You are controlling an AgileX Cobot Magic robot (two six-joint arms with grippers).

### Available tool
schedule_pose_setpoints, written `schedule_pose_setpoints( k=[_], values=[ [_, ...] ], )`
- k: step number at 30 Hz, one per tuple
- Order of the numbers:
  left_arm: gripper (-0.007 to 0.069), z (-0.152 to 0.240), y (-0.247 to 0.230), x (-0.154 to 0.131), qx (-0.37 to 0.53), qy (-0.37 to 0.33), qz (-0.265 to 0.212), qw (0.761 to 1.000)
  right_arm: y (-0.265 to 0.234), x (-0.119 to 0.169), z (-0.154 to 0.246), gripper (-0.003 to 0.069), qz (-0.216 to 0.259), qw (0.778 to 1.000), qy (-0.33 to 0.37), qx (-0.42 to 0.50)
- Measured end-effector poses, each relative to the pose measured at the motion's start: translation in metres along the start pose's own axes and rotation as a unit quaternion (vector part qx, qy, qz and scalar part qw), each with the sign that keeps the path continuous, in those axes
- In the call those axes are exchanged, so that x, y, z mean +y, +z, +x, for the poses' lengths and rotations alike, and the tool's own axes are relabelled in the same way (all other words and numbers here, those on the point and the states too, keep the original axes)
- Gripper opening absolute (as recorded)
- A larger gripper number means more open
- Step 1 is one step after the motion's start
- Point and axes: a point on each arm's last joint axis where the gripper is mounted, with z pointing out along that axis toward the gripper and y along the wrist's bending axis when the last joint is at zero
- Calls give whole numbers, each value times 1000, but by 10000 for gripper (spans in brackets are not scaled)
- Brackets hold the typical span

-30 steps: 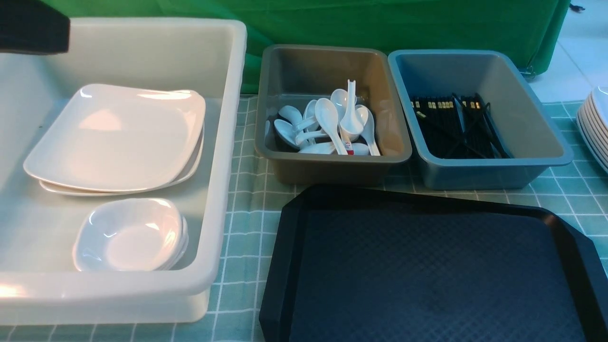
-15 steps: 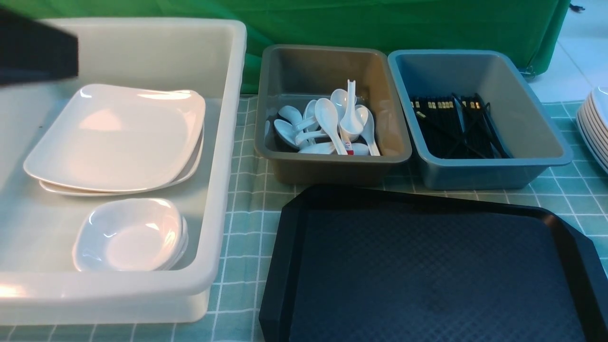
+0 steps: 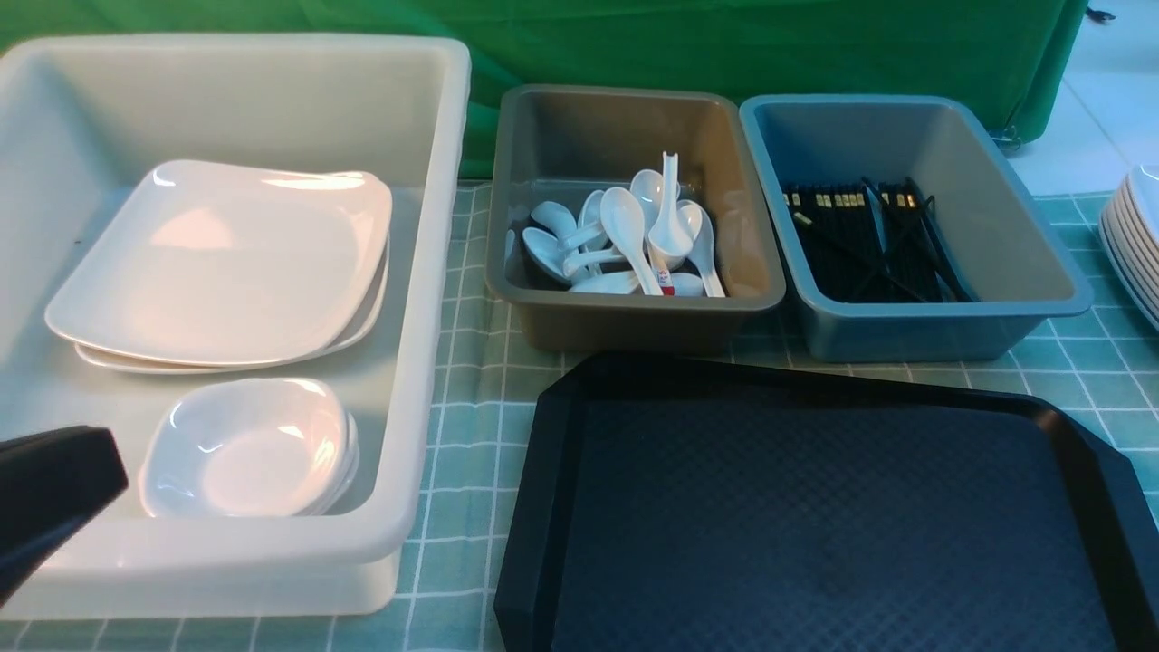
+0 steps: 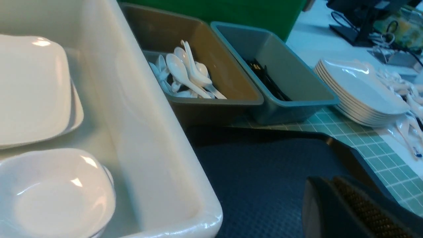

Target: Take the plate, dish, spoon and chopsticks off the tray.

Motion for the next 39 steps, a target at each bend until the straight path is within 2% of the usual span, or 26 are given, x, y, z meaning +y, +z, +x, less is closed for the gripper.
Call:
schedule_pose_setpoints(
  k=[17, 22, 25, 28, 30, 34, 39],
  values=[
    [13, 3, -3, 0, -13, 12, -2, 1000, -1, 0, 0, 77, 0, 1000, 1, -2],
    [18, 5, 1, 14, -57, 80, -56, 994, -1, 0, 0, 90, 0, 1000, 1, -2],
    [17, 27, 2, 37, -136, 119, -145, 973, -1, 0, 0, 100, 0, 1000, 1, -2],
    [17, 64, 9, 60, -165, 131, -210, 955, -1, 0, 0, 108, 0, 1000, 1, -2],
    [17, 89, 16, 74, -162, 131, -237, 949, -1, 0, 0, 113, 0, 1000, 1, -2],
    [17, 128, 31, 93, -123, 107, -257, 953, -1, 0, 0, 125, 0, 1000, 1, -2],
    [17, 138, 33, 95, -86, 80, -250, 961, -1, 0, 0, 132, 0, 1000, 1, -2]
  ],
)
